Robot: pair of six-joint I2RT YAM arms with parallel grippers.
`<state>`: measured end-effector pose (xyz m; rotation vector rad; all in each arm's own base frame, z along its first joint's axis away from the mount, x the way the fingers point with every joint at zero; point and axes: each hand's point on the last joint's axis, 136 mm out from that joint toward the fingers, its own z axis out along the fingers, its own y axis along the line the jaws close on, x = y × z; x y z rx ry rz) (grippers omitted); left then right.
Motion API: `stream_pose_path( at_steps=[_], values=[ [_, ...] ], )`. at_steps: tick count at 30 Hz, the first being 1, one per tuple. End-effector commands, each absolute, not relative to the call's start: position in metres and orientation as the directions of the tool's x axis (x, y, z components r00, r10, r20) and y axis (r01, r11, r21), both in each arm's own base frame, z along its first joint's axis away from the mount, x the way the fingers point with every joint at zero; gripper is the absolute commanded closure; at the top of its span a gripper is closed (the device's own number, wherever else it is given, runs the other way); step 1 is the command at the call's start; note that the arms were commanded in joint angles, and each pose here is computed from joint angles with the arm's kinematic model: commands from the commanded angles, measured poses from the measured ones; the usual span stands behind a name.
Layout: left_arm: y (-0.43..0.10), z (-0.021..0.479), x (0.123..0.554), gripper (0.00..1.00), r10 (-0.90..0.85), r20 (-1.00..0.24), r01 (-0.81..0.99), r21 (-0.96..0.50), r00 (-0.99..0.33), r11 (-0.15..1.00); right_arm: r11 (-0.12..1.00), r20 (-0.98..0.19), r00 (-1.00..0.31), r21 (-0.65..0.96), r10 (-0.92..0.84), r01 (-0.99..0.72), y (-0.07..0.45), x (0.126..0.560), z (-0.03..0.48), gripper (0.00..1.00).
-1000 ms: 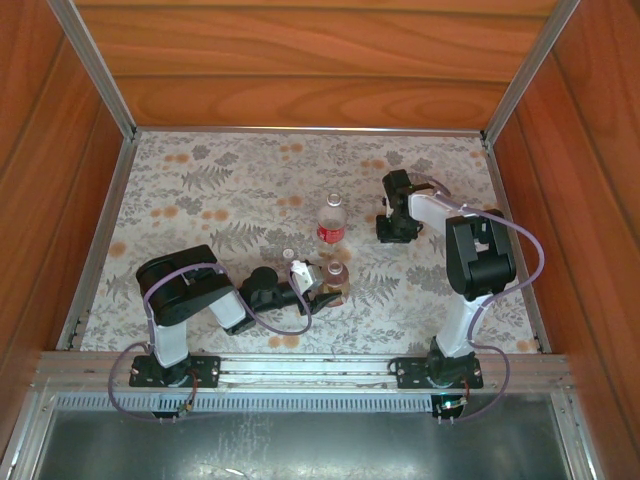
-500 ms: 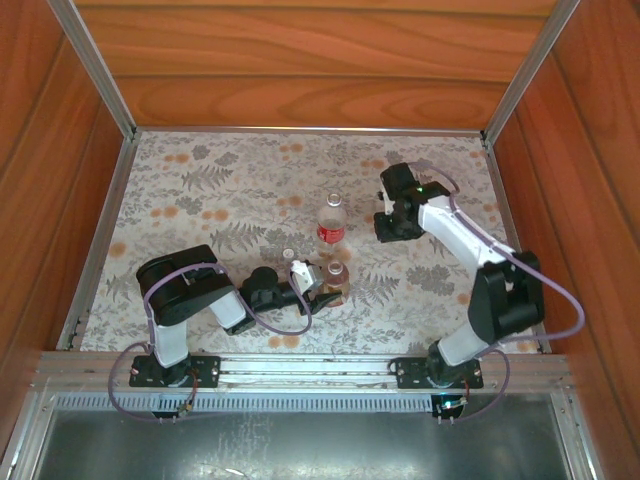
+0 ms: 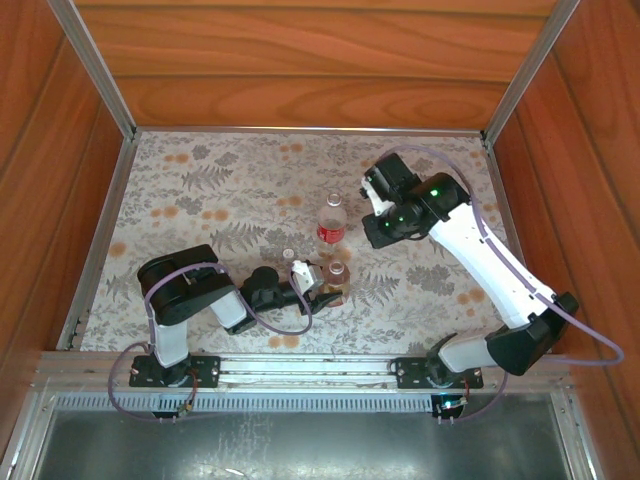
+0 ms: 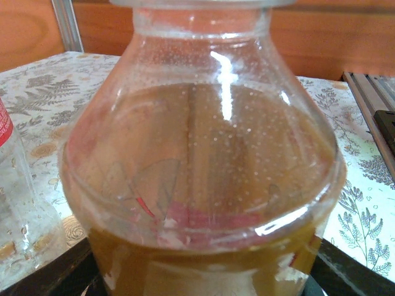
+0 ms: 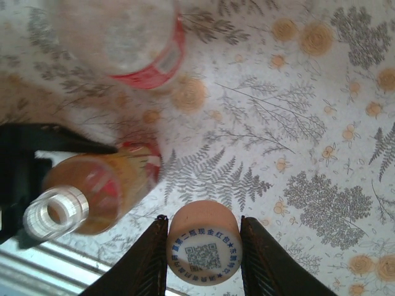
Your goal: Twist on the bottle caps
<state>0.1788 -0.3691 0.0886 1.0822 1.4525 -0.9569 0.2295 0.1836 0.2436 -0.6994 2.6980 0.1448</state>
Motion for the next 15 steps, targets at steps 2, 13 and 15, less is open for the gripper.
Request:
stream_pose_path(
  at_steps=[2, 13, 15],
  values=[
    [-0.368, 0.058, 0.171, 0.34, 0.228, -0.969, 0.968, -0.03, -0.089, 0.251, 0.834, -0.302, -0.799, 0.027, -0.519, -0.552, 0.203, 0.208, 0.249, 0.67],
    [-0.367, 0.055, 0.171, 0.34, 0.234, -0.968, 0.967, -0.031, -0.091, 0.252, 0.743, -0.219, -0.732, 0.043, -0.645, -0.668, 0.253, 0.186, 0.22, 0.67],
    [-0.367, 0.055, 0.17, 0.34, 0.236, -0.967, 0.967, -0.031, -0.092, 0.252, 0.74, -0.206, -0.731, 0.044, -0.65, -0.671, 0.257, 0.185, 0.212, 0.67]
  ],
)
